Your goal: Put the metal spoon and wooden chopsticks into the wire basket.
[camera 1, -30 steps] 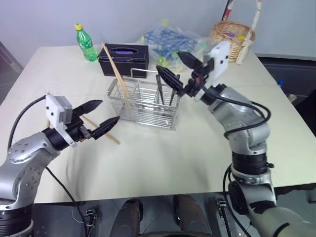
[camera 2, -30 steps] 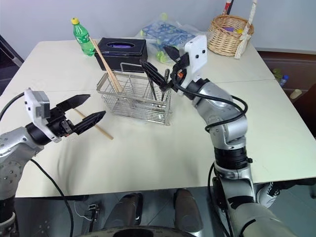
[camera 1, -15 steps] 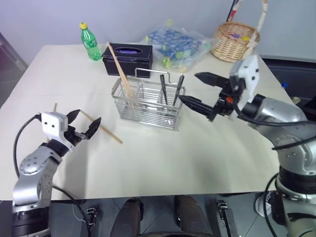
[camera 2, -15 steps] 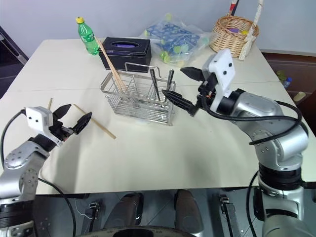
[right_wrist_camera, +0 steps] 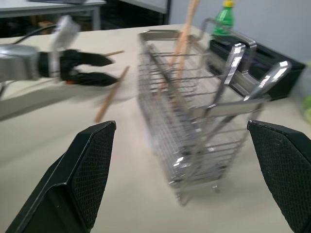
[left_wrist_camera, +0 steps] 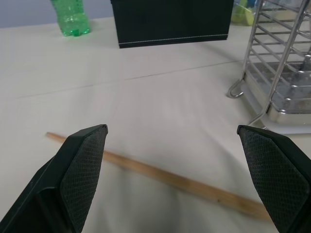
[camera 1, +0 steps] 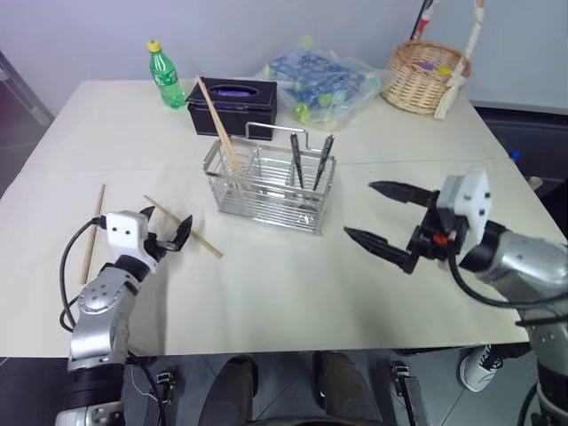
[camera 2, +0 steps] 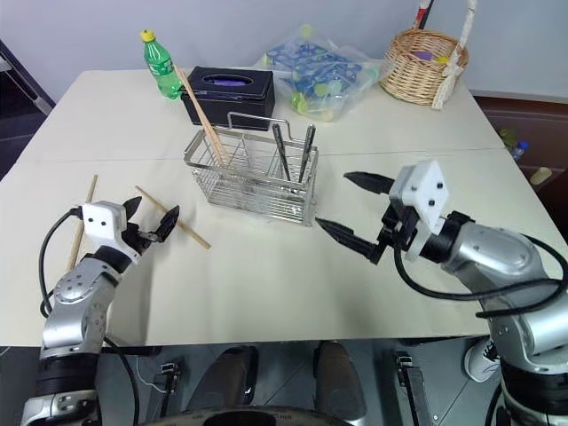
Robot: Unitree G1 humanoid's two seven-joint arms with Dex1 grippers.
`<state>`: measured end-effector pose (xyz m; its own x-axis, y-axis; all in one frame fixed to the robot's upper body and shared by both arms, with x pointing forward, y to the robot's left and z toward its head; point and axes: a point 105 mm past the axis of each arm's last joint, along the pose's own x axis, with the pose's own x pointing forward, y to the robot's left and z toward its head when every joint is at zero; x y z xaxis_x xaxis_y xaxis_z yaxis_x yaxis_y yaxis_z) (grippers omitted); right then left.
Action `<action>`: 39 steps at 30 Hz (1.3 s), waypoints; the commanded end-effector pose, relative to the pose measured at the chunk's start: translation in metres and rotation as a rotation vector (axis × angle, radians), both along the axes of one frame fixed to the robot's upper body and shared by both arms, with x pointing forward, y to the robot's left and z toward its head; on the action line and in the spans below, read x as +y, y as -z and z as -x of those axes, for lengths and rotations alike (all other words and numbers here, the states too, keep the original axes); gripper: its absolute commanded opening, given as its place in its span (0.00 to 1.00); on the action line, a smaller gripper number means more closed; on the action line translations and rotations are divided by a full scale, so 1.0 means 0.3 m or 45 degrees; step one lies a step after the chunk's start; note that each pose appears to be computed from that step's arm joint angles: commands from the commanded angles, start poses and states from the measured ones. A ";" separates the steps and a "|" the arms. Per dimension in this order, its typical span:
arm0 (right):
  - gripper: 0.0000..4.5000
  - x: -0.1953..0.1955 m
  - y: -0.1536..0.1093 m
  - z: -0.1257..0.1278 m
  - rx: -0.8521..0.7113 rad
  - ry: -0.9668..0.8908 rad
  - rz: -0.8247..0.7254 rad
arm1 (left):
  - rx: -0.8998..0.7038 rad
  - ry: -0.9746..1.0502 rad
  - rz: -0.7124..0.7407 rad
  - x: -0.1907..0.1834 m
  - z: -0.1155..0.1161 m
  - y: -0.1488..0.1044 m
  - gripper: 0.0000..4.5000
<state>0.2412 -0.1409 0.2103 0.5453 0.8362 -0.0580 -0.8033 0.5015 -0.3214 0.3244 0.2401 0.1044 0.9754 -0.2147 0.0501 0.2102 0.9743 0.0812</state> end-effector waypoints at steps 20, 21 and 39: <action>0.99 0.001 -0.006 0.051 -0.075 -0.285 0.147 | 0.031 -0.753 0.124 0.132 -0.121 -0.189 1.00; 0.99 0.000 -0.012 0.046 -0.049 -0.280 0.113 | 0.055 -0.760 0.109 0.126 -0.121 -0.186 1.00; 0.99 -0.021 -0.027 0.031 0.066 -0.195 -0.030 | 0.088 -0.829 0.065 0.097 -0.154 -0.213 1.00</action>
